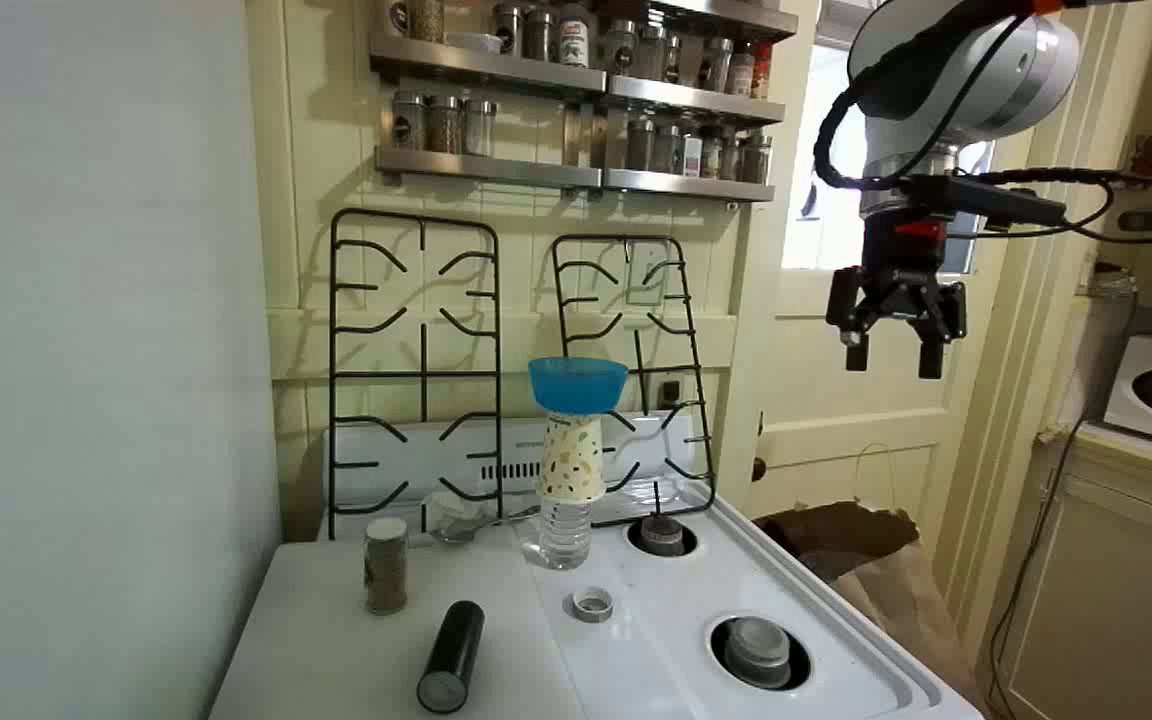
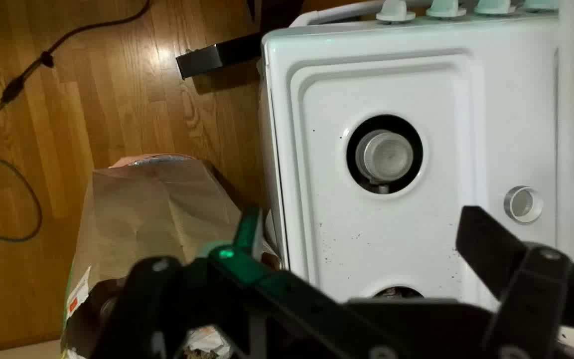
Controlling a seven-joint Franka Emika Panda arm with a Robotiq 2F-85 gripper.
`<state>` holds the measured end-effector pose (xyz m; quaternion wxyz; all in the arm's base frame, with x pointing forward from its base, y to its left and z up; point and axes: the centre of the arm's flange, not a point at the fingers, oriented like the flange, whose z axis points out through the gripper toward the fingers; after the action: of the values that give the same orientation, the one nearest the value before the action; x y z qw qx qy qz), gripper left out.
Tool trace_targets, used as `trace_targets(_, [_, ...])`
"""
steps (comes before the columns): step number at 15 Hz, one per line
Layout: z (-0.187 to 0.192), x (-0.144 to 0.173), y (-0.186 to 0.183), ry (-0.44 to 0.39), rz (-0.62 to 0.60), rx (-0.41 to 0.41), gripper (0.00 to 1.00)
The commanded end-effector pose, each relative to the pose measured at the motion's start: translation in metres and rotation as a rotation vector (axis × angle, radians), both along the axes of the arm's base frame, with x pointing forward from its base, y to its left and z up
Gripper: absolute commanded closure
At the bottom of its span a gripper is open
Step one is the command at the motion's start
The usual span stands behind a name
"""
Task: Place the grating on the right on the right side of the stovetop.
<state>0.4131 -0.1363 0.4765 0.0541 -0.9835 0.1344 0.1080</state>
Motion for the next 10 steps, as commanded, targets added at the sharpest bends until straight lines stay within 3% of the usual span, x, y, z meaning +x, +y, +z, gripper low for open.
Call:
trace_targets(1, [0.000,0.000,0.000,0.000,0.000,0.000,0.00])
trace_targets(7, [0.000,0.000,0.000,0.000,0.000,0.000,0.00])
trace_targets(10, [0.014,0.031,0.014,-0.086,-0.180,0.040,0.00])
